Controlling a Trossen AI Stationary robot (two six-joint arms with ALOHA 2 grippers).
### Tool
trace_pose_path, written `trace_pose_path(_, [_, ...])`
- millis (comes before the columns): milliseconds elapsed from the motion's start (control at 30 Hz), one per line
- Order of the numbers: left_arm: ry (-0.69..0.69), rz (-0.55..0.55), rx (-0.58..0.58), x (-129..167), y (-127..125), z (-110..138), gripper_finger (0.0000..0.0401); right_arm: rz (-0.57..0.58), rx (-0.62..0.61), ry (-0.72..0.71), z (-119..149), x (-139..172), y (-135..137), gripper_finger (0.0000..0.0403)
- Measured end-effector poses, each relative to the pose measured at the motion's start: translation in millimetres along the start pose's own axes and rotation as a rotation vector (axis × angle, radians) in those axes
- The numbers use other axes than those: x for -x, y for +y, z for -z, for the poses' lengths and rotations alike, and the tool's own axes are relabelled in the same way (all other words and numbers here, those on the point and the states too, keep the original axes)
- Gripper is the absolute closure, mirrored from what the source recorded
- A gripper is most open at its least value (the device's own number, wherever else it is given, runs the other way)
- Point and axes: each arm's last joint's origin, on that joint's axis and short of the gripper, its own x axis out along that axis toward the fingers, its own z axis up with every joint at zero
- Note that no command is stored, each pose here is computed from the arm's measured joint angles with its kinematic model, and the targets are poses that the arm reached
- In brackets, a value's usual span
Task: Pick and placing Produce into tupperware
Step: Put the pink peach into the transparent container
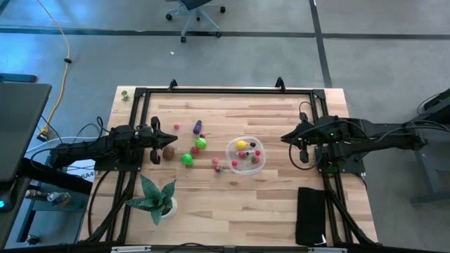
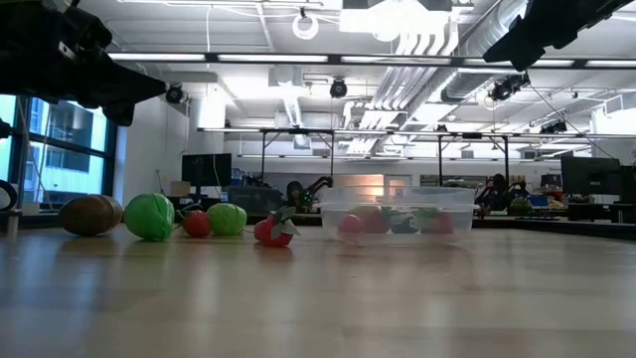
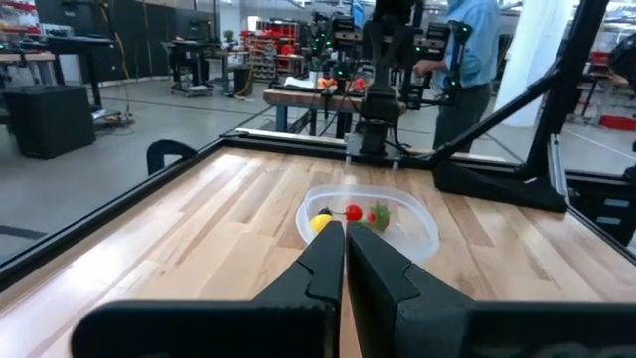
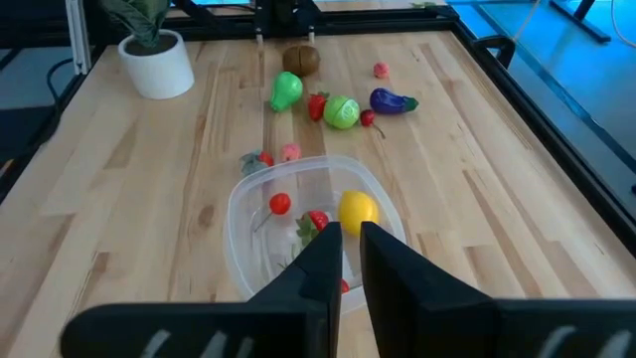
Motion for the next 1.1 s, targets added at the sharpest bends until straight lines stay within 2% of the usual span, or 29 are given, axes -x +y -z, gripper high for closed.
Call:
trace_pose_path(167, [-0.058,0.013,0.017,0.2,-0.7,-5.9,0.0396,0.0,0.0,0.0,0.0,0.0,0.0,0.0373])
trace_pose_path(300, [-0.135,0.01,0.015,9.0,-2.4,-35.9,0.0396,0.0,0.0,0.0,0.0,0.0,0.0,0.0373])
trace_pose_path(367, [-0.115,-0.036,0.016,16.5,-2.2,-51.8,0.0396,0.0,0.0,0.0,0.0,0.0,0.0,0.0373])
trace_pose_path(500, [0.091,-0.221,0.003,33.8,0.4,-84.2,0.0396,0.0,0.0,0.0,0.0,0.0,0.0,0.0373])
trace_pose_path(600, [0.347,-0.361,-0.075,41.8,2.5,-106.9,0.0396,0.0,0.0,0.0,0.0,-0.1,0.0,0.0373])
trace_pose_path(667, [0.505,-0.411,-0.124,39.5,2.9,-119.1,0.0396,0.0,0.0,0.0,0.0,-0.1,0.0,0.0373])
trace_pose_path(733, [0.647,-0.425,-0.155,30.2,2.8,-125.5,0.0396,0.0,0.0,0.0,0.0,-0.1,0.0,0.0373])
trace_pose_path(867, [0.814,-0.396,-0.243,-3.8,2.5,-128.1,0.0384,0.0,0.0,0.0,0.0,-0.1,0.0,0.0373])
trace_pose_path(1000, [0.985,-0.378,-0.333,-36.0,7.0,-115.3,0.0342,0.0,0.0,0.0,0.0,0.0,0.0,0.0373])
trace_pose_path(1100, [1.104,-0.387,-0.33,-52.8,18.2,-103.7,0.0298,0.0,0.0,0.0,0.1,0.0,0.0,0.0373])
